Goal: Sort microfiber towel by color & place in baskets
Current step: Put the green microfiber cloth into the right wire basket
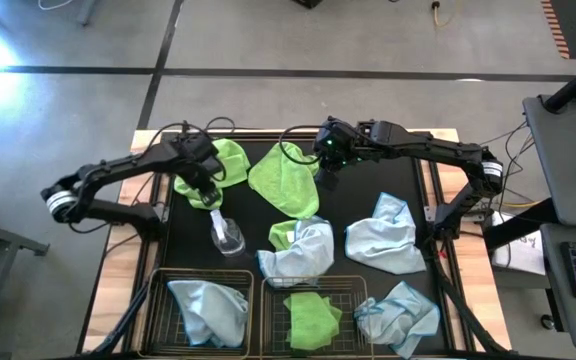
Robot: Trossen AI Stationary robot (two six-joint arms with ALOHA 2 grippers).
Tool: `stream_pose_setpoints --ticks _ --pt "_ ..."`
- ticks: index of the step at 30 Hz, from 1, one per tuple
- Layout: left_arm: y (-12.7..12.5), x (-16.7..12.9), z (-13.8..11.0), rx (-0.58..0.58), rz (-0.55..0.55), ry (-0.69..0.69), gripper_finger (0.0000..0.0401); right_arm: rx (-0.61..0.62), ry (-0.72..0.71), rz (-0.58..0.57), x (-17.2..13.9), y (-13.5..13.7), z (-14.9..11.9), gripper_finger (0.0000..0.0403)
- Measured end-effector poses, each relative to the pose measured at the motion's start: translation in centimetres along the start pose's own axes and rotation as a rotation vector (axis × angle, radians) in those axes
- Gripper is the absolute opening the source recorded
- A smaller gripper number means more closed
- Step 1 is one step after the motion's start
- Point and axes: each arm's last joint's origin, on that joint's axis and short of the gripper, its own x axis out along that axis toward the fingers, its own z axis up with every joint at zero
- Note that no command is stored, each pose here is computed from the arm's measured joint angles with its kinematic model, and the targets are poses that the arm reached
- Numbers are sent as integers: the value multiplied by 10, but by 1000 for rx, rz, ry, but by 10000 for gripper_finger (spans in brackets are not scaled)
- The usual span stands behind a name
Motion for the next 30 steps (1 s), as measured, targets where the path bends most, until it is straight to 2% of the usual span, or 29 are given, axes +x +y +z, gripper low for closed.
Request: stream_pose_setpoints --ticks 8,14,30 --pt "5 27 10 69 9 128 125 0 0 0 0 0 0 68" --pt "11 36 20 136 97 183 136 -9 0 0 0 0 0 68" --pt "25 63 46 121 123 129 137 -42 11 2 5 1 0 68"
